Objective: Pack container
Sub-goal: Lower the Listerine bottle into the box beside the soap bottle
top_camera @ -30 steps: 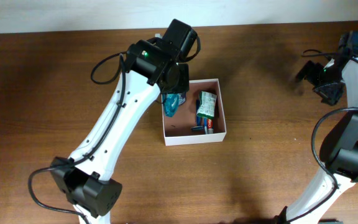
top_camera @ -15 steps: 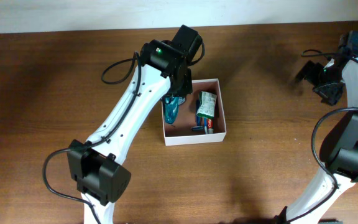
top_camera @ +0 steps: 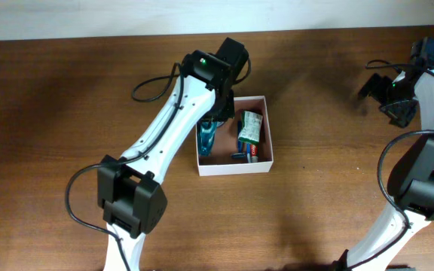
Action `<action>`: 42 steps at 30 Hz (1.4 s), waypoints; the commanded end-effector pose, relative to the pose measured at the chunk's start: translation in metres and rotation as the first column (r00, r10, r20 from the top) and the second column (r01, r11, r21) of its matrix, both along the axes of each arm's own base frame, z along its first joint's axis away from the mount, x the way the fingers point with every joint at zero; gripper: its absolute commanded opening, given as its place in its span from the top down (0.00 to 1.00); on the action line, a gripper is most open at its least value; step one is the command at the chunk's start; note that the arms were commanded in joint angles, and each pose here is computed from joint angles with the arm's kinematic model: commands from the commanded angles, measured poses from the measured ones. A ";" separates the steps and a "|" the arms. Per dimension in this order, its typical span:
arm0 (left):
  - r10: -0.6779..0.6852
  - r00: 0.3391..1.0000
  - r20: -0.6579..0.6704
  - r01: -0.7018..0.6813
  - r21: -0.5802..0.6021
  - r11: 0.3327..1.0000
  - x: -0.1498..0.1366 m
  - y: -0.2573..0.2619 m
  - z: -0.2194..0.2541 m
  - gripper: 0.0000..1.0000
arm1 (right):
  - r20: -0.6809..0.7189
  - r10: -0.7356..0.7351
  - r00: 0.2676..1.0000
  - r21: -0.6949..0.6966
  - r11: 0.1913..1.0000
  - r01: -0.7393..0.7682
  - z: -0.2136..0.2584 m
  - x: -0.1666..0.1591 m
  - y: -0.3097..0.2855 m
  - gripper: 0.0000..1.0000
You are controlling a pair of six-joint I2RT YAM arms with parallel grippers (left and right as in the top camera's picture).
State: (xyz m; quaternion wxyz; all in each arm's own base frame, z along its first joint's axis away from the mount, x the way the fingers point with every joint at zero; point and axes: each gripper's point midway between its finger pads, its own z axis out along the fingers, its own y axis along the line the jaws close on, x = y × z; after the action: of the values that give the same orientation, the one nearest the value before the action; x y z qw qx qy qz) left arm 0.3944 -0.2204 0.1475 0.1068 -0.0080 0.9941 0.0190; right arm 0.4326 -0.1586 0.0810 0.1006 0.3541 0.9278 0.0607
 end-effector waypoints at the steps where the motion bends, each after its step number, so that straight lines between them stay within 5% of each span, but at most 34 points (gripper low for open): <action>1: 0.013 0.999 0.032 -0.015 0.045 0.999 0.006 0.010 0.003 0.99 | -0.009 -0.004 1.000 -0.005 1.000 0.004 -0.003 -0.002 -0.001 0.02; 13: -0.013 1.000 -0.010 0.013 0.079 0.997 0.006 0.010 -0.015 0.87 | -0.009 -0.004 1.000 -0.005 1.000 0.004 -0.003 -0.002 -0.001 0.02; 22: -0.013 1.000 -0.022 0.015 0.086 0.996 0.003 0.012 -0.016 0.29 | -0.009 -0.004 1.000 -0.005 1.000 0.004 -0.003 -0.002 -0.001 0.02; 42: -0.118 0.993 0.005 0.117 0.078 0.990 0.005 0.016 0.015 0.33 | -0.009 -0.004 1.000 -0.005 1.000 0.004 -0.003 -0.002 -0.001 0.02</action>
State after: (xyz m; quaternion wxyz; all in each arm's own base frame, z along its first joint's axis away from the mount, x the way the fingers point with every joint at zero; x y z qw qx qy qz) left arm 0.3879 -0.2060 0.1366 0.0795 0.0312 0.9943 0.0643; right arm 0.4325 -0.1585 0.0809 0.1004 0.3541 0.9278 0.0609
